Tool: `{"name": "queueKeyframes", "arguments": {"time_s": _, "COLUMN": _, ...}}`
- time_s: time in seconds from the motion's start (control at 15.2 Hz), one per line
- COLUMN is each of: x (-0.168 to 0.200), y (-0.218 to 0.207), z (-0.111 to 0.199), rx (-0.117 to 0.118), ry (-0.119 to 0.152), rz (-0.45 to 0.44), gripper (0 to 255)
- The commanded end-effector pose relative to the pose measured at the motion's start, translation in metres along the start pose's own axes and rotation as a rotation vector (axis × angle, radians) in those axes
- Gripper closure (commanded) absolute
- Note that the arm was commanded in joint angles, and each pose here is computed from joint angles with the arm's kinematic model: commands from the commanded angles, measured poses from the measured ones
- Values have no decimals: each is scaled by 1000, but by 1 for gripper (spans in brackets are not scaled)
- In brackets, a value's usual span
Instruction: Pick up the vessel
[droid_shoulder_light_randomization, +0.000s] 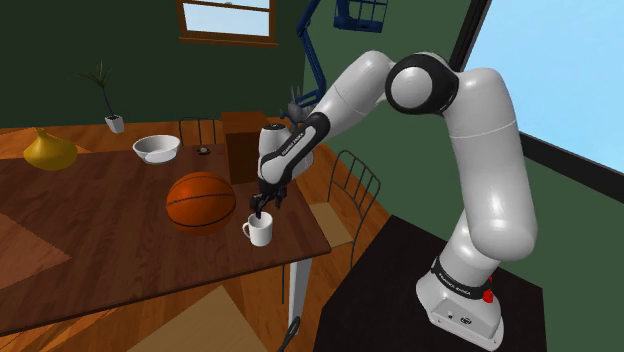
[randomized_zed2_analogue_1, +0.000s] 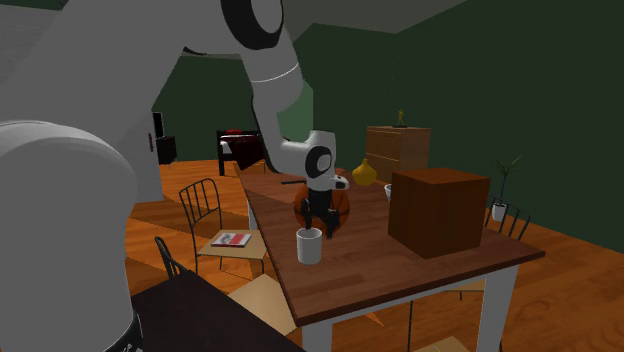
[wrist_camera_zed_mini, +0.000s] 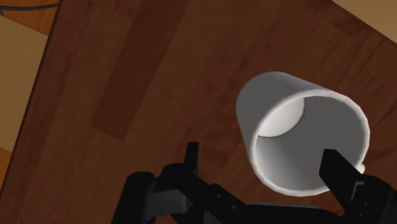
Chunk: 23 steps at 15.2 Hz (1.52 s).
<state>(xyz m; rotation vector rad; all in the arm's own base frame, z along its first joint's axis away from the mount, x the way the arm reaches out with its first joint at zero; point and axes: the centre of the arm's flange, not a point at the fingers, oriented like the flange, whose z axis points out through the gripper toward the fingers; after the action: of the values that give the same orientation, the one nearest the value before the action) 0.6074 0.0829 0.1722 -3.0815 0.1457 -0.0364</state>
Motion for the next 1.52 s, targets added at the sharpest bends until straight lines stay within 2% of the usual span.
{"name": "queueKeyframes", "arguments": {"time_s": 0.0, "x": 0, "y": 1, "z": 14, "rx": 0, "ry": 0, "rz": 0, "gripper": 0}}
{"name": "queueKeyframes", "arguments": {"time_s": 0.4, "x": -1, "y": 2, "z": 38, "rx": 0, "ry": 0, "rz": 0, "gripper": 0}}
{"name": "queueKeyframes", "arguments": {"time_s": 0.46, "x": -1, "y": 2, "z": 38, "rx": 0, "ry": 0, "rz": 0, "gripper": 255}}
{"name": "queueKeyframes", "arguments": {"time_s": 1.06, "x": -1, "y": 2, "z": 38, "rx": 0, "ry": 0, "rz": 0, "gripper": 255}}
{"name": "queueKeyframes", "arguments": {"time_s": 1.45, "x": 0, "y": 0, "z": 6, "rx": 0, "ry": 0, "rz": 0, "gripper": 255}}
